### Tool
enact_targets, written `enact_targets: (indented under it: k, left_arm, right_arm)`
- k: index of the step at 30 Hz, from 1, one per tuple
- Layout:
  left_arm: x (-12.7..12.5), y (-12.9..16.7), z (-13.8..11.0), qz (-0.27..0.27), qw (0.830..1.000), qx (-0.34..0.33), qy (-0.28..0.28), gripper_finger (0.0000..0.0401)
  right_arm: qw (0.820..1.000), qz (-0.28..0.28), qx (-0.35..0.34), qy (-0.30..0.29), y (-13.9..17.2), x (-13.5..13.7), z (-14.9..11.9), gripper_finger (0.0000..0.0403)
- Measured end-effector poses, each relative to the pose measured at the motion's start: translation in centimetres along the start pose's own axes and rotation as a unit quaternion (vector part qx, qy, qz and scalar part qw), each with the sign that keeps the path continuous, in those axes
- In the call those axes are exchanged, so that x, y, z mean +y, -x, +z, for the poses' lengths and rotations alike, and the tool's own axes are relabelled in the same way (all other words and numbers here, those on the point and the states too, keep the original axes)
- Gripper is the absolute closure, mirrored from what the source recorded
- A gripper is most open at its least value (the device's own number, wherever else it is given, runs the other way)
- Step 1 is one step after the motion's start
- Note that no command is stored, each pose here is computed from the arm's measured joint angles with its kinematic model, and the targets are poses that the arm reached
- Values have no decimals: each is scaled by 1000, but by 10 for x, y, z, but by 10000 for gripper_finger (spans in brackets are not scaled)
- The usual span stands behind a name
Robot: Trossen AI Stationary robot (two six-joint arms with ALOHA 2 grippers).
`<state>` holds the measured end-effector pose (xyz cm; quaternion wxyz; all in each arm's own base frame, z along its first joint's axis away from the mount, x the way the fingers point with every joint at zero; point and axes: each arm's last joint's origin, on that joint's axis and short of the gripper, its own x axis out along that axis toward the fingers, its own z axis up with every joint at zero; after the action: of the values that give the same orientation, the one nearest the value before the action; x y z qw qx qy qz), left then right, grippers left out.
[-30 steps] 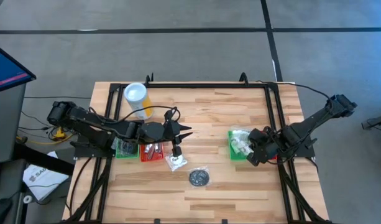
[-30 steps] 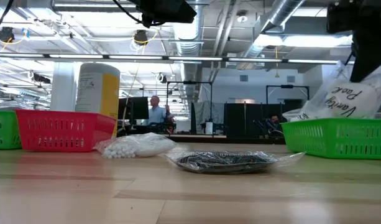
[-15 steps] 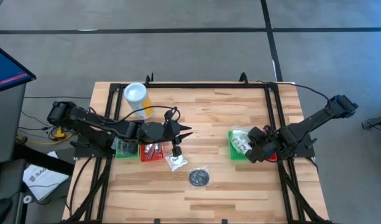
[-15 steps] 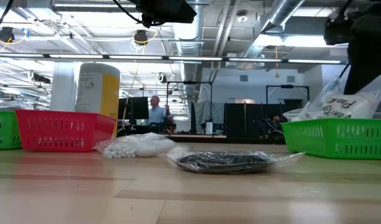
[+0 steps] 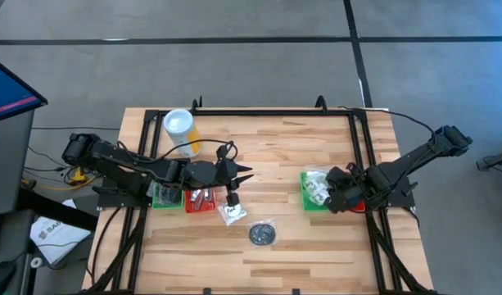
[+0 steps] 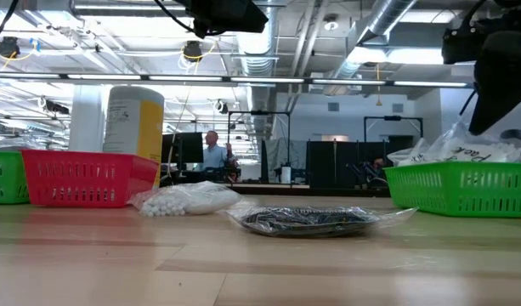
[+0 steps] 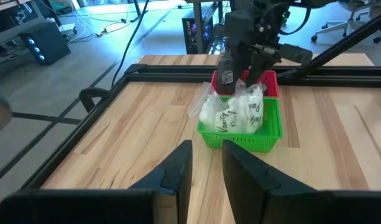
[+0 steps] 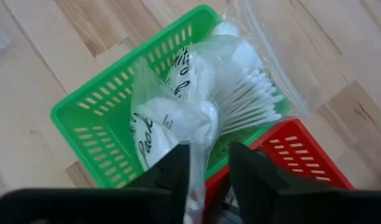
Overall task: Pick & Place Travel size toiletries
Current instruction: Put the white cotton pack into the right green bin, then put the black hair brush into the left green bin
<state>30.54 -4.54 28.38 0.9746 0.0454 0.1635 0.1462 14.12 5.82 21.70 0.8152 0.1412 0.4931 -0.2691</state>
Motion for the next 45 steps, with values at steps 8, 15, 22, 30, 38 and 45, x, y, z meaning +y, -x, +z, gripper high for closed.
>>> enact_targets:
  k: [8,15,22,30,38,45]
  left_arm:
    - [-1,0,-6,-23,999,29,1,322]
    - [-4,-1,-26,-75,995,59,9,322]
    - [-6,-1,-45,-104,990,89,27,322]
    - [-8,0,-55,-148,982,111,40,322]
    - [-11,1,-55,-162,978,116,63,322]
    - [-23,4,-58,-182,975,119,55,322]
  right_arm:
    - [1000,6,-8,16,4,1,3,205]
    - [998,-6,-65,22,15,3,14,178]
    - [996,9,-84,23,17,7,18,177]
    - [989,57,-125,49,20,18,26,177]
    - [974,113,-181,77,23,36,38,177]
    - [964,141,-187,125,12,57,43,177]
